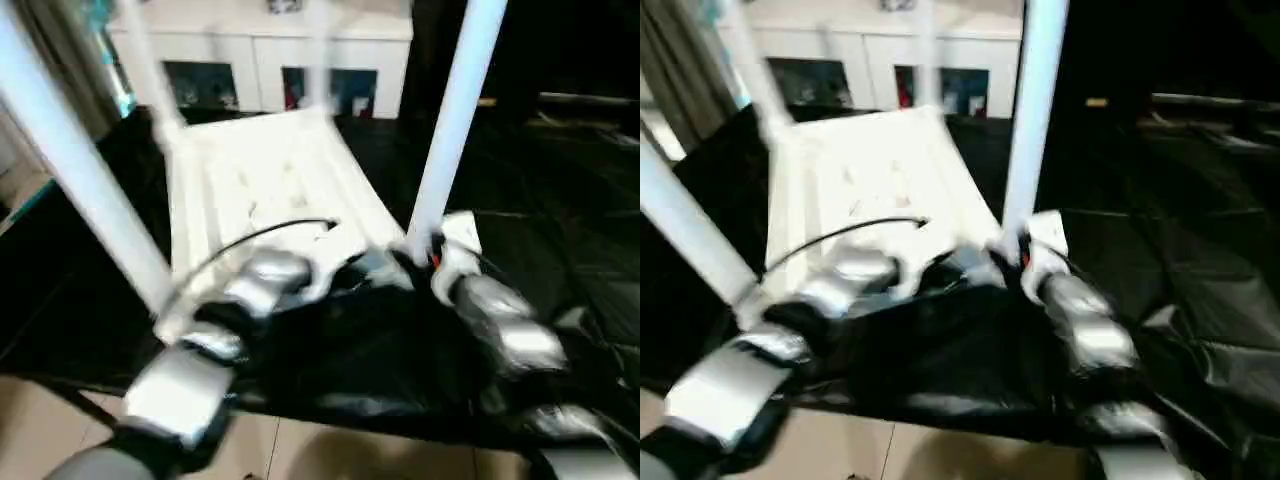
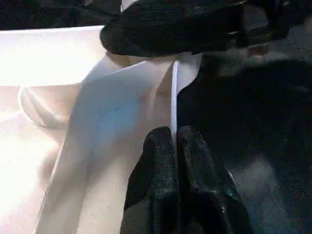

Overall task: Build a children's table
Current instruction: Rotate leg to tighten

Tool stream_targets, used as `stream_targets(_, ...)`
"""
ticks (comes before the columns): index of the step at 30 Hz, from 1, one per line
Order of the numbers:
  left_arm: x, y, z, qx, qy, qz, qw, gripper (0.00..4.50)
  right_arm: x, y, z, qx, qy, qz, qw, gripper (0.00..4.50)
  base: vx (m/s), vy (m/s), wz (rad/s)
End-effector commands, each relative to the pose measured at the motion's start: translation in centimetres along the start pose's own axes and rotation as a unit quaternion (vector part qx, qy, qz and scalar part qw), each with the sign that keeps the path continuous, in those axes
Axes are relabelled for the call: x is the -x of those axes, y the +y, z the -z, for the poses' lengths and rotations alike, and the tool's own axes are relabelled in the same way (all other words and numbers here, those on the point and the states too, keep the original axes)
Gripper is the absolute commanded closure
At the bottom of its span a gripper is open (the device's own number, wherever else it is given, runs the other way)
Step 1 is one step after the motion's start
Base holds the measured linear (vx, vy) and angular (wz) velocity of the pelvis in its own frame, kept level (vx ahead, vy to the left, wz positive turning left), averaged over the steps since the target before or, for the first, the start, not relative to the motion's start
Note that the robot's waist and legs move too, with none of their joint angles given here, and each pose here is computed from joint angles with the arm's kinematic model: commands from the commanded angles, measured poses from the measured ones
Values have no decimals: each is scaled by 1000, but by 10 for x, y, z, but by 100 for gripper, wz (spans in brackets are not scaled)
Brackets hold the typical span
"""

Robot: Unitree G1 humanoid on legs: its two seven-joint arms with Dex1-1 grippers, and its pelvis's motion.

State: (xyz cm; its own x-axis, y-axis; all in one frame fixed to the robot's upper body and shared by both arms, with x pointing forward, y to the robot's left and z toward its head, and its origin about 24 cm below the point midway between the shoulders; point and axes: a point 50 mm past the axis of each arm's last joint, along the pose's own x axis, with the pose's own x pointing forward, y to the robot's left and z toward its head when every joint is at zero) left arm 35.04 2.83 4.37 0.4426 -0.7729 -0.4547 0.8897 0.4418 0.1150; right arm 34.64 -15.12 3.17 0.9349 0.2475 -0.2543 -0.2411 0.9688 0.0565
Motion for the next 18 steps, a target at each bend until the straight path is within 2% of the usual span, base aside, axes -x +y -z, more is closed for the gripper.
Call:
stream_targets(1, -10, -5, -21, -12, -33, -20, 999, 450, -3, 35, 30, -8, 58, -55, 997, 120, 0, 0, 0)
stream_targets(3, -11, -7, -23, -20, -38, -13, 999, 450, -5, 40, 22, 3, 38, -76, 996, 106, 0, 0, 0)
stream_targets(5, -11, -7, -23, -20, -39, -13, 999, 450, -5, 40, 21, 7, 34, -77, 996, 96, 0, 0, 0)
stream_targets(7, -10, -6, -22, -18, -41, -9, 999, 450, -4, 37, 18, 31, 24, -82, 996, 66, 0, 0, 0)
stream_targets(9, -6, -3, -19, -20, -42, -1, 999, 450, -2, 31, 12, 50, 6, -108, 993, 66, 0, 0, 0)
stream_targets(10, 1, 1, -14, -27, -42, 14, 999, 450, 5, 24, 7, 64, -8, -159, 985, 66, 0, 0, 0)
stream_targets(11, 2, 2, -13, -28, -41, 17, 999, 450, 7, 21, 6, 71, -11, -174, 982, 66, 0, 0, 0)
stream_targets(12, 5, 3, -11, -30, -41, 24, 998, 450, 10, 18, 5, 82, -11, -191, 978, 66, 0, 0, 0)
stream_targets(14, 16, 7, -5, -32, -46, 62, 996, 450, 24, 2, 1, 112, -6, -246, 963, 66, 0, 0, 0)
stream_targets(15, 17, 8, -5, -34, -49, 68, 996, 450, 25, 1, 0, 114, -6, -250, 961, 66, 0, 0, 0)
stream_targets(17, 28, 9, 3, -46, -44, 119, 991, 450, 36, -12, -5, 121, -4, -284, 951, 66, 0, 0, 0)
stream_targets(18, 28, 9, 3, -46, -44, 119, 991, 450, 36, -12, -5, 121, -4, -284, 951, 66, 0, 0, 0)
